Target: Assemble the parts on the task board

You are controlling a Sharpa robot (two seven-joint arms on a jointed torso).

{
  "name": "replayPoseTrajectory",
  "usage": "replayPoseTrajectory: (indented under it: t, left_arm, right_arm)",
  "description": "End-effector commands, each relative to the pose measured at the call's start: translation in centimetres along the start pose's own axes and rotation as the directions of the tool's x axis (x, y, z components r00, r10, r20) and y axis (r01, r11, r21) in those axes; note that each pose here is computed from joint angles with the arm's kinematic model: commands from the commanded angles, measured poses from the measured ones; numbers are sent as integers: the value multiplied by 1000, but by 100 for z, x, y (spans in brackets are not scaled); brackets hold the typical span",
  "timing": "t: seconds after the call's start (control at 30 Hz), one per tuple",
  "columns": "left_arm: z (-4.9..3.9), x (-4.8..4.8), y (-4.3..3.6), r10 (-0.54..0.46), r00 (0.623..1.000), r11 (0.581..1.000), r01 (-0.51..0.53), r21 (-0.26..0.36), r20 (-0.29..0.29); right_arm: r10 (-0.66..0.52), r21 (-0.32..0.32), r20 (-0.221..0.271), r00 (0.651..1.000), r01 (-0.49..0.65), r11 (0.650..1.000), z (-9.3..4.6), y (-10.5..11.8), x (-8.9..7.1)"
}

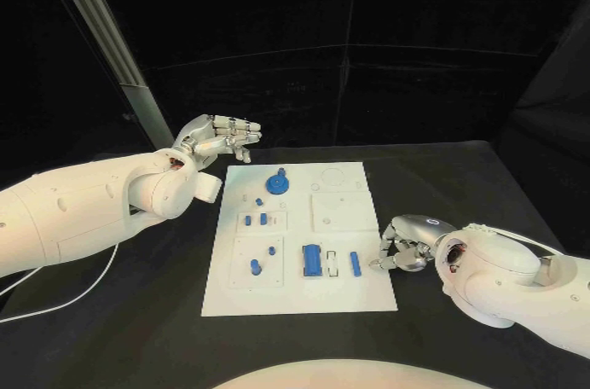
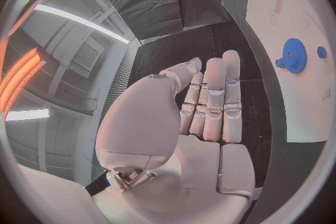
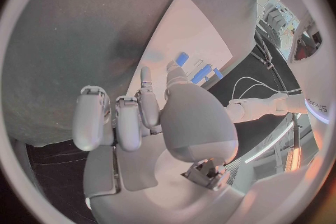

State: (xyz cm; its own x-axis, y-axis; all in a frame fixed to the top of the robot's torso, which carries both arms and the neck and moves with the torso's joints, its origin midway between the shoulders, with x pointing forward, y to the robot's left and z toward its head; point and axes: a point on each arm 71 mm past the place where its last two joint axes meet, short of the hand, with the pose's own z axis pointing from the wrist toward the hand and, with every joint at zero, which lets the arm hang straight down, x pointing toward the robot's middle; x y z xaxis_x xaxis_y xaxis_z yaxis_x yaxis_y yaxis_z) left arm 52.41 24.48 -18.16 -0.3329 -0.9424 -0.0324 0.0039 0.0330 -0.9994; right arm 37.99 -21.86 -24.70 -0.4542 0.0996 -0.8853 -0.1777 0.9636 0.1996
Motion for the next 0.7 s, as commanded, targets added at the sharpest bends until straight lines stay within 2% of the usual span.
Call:
replayPoseTrajectory:
  t: [0.03,0.2,0.5,0.7]
  left_arm:
    - [1,3,-11,-6,1000,1000,6,7,-11]
    - [1,5,-9,-7,1000,1000,7,6,-13]
    - [-5,-8,-5,-6,1000,1000,6,5,-11]
    - [-5,-4,0,-7,1000,1000,7,3,-12]
  right_arm:
    - [-43,-6,2,999,43,999,23,57,2]
    - [-28,-29,22,999,29,999,41,133,-4]
    - [18,-68,87,996,-12,998,8,199,-51]
    - [52,-90,98,994,-44,995,-4,264,-60]
